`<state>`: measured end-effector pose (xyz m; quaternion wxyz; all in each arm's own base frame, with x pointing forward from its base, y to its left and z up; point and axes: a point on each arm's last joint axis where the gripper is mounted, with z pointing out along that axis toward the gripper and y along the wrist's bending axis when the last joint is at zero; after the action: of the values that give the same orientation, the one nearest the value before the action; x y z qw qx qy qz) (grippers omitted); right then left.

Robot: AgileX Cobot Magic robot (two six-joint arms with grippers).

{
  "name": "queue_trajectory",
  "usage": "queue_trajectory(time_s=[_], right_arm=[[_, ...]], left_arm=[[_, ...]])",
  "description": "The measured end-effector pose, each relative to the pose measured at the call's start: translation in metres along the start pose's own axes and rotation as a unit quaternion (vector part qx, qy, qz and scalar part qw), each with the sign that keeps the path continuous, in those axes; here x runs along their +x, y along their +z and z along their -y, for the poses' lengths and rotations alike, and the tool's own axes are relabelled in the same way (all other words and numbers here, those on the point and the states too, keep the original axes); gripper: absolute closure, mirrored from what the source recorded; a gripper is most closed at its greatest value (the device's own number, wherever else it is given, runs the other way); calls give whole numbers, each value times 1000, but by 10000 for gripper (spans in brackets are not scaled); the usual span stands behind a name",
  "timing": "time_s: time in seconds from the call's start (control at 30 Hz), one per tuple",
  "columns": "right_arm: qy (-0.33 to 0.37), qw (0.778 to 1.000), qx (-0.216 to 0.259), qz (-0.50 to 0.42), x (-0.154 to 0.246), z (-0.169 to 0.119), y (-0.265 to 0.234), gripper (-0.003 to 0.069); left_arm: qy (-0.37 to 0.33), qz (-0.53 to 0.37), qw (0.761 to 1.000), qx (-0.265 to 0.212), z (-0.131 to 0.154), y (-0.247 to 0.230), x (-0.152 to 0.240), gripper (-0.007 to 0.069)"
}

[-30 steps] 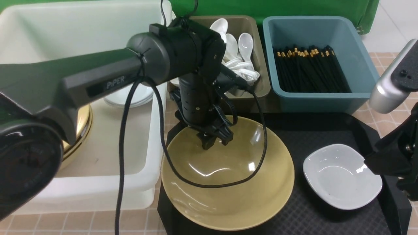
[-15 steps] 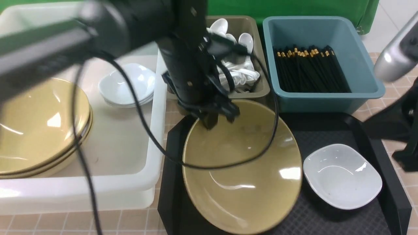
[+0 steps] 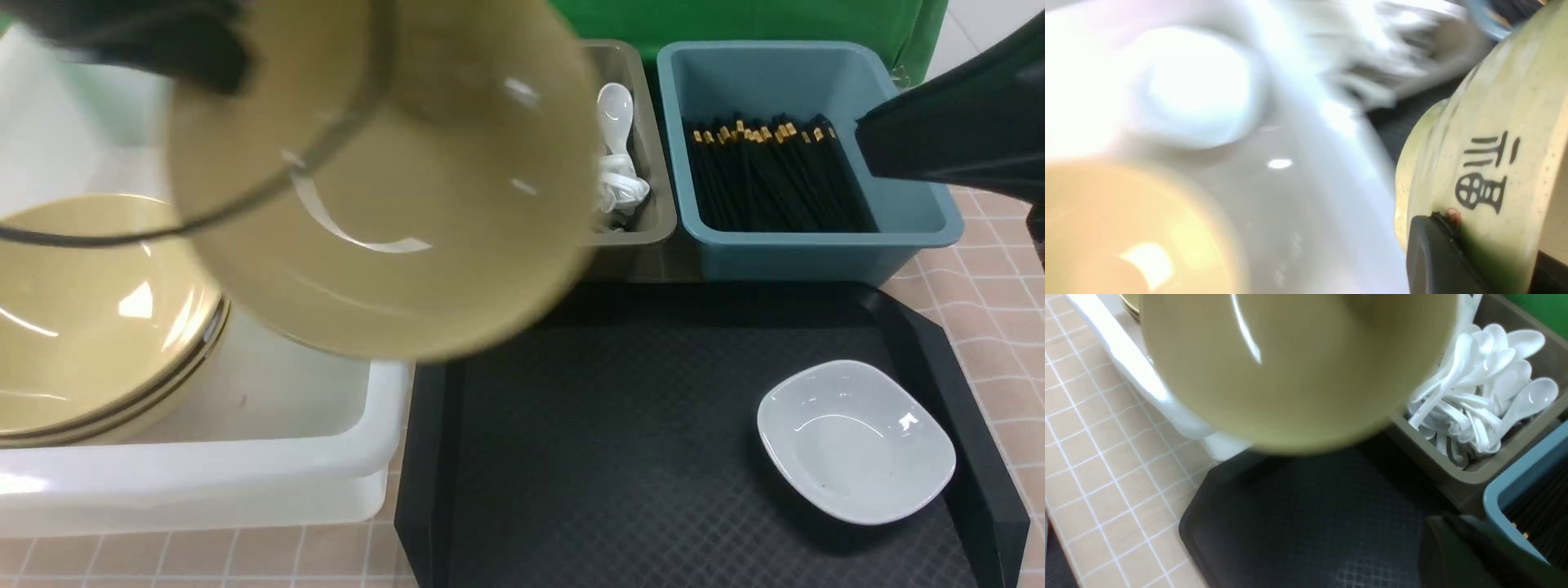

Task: On brown table put chopsticks spoon bowls plates into blue grey white boxes.
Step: 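Place the tan bowl onto the bowl stack in the left bin with the left gripper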

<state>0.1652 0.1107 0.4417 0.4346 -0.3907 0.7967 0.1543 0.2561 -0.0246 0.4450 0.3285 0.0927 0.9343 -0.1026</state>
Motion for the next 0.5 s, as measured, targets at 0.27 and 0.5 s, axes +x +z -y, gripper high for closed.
queue_trajectory(time_s=[0.27,0.5], right_arm=[[-1,1000,-9,-23,0,5,20,622],[2,999,-13,-35,1,8,30,622]], left_arm=[[-200,-18,970,-136,-105,-18,61,619],[-282,-15,943,-176,-154,16,83,619]])
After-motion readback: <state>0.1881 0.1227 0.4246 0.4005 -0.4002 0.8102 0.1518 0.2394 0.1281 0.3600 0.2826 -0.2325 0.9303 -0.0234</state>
